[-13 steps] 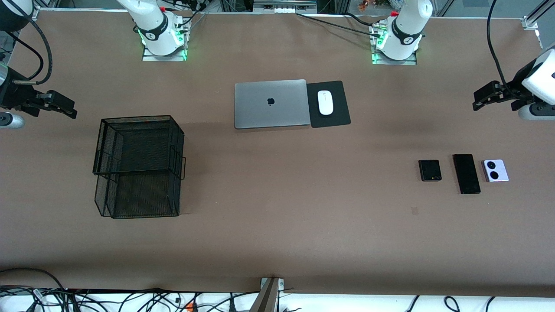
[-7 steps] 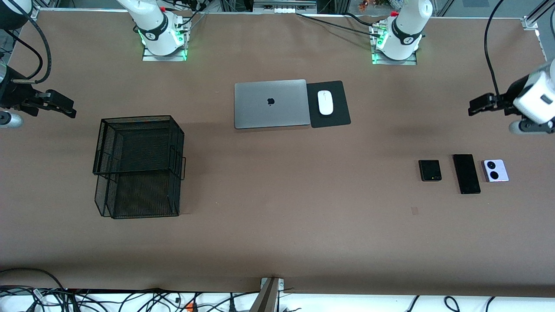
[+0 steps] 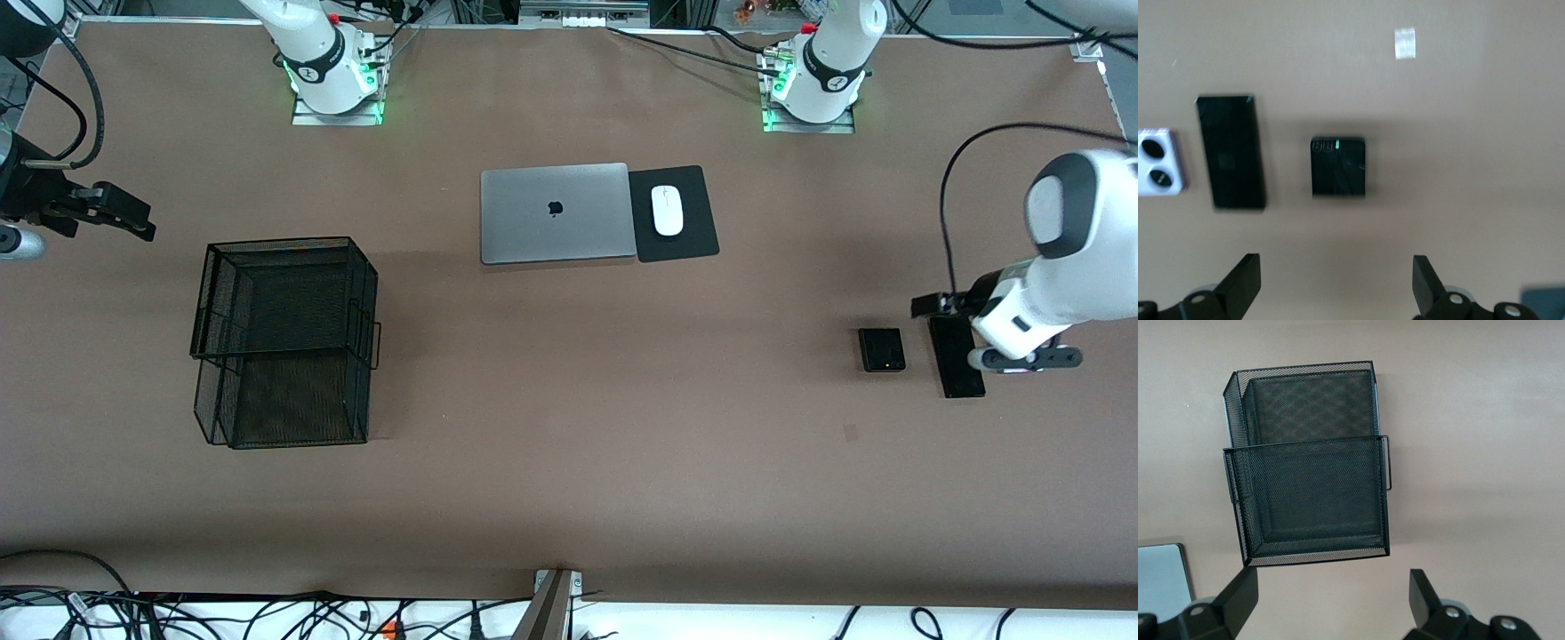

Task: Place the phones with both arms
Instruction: 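Reach the left gripper down and grasp the small black flip phone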

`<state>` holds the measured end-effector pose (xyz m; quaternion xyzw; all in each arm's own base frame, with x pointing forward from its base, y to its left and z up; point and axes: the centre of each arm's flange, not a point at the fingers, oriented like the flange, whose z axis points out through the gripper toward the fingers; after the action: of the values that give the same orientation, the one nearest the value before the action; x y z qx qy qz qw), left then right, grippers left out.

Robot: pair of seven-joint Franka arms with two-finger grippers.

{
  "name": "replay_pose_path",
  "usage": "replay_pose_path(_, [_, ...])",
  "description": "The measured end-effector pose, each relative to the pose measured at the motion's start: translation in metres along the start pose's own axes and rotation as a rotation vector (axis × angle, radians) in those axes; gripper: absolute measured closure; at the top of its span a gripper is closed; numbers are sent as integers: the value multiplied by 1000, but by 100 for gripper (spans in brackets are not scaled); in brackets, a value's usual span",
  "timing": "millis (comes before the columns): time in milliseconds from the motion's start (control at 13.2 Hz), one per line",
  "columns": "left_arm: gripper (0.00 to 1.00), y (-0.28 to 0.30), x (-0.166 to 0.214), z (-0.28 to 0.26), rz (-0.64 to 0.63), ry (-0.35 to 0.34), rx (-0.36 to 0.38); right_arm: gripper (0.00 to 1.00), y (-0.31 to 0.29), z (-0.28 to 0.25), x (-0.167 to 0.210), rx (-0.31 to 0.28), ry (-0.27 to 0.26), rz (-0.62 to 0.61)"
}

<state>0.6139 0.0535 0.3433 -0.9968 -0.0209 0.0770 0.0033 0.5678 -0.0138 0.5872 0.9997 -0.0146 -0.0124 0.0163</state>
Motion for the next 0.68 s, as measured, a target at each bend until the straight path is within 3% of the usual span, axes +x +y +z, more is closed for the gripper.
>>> replay_pose_path(228, [0,-1,9,85,3,107,-4,0,0,0,0,0,0,0])
replay_pose_path(379, [0,-1,12,123,27,121,14,0,0,0,0,0,0,0])
replay_pose_path(683, [0,-2,9,138,47,111,29,0,0,0,0,0,0,0])
